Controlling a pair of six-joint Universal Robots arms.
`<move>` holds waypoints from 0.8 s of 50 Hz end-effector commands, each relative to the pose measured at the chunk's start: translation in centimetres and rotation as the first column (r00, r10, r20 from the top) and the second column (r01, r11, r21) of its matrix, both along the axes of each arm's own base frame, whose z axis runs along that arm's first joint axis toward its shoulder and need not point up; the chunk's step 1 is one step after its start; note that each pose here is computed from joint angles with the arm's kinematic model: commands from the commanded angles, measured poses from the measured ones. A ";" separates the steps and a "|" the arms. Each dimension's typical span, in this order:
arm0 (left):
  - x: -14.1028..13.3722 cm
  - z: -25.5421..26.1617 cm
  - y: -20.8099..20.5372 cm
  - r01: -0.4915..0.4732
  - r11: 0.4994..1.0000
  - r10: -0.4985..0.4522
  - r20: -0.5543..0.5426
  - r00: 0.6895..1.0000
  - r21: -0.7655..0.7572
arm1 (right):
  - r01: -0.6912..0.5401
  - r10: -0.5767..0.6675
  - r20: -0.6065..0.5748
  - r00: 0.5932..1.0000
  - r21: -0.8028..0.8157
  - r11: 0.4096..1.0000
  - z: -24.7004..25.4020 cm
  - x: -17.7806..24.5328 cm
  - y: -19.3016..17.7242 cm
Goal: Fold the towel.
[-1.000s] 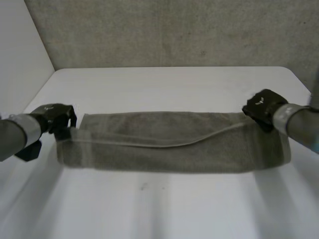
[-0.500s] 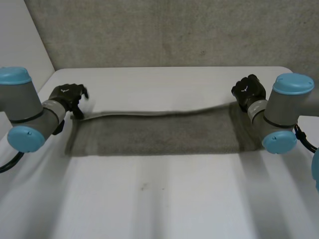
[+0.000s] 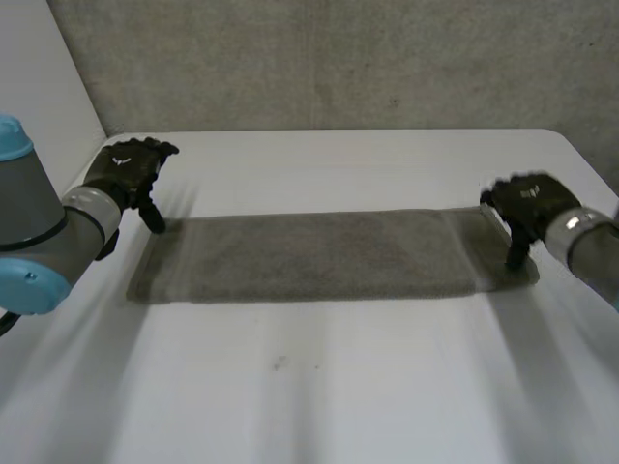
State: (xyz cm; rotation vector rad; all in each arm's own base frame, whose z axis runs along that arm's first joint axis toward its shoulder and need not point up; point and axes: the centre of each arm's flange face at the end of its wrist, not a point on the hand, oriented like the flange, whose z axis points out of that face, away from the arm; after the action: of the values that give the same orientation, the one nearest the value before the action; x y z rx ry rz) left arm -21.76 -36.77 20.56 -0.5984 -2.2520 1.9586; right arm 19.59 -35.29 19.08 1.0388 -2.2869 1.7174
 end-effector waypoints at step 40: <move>0.2 0.6 4.4 0.022 0.999 -0.022 -0.002 1.000 0.044 | 0.273 -0.323 -0.338 0.884 -0.187 0.944 -2.2 -15.1 -5.0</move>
State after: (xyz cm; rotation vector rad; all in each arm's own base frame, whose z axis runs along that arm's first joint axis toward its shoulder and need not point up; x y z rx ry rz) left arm -21.83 -33.44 20.01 -0.6149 -2.2901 1.8729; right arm 7.88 -39.53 13.87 0.8271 -2.1734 1.5220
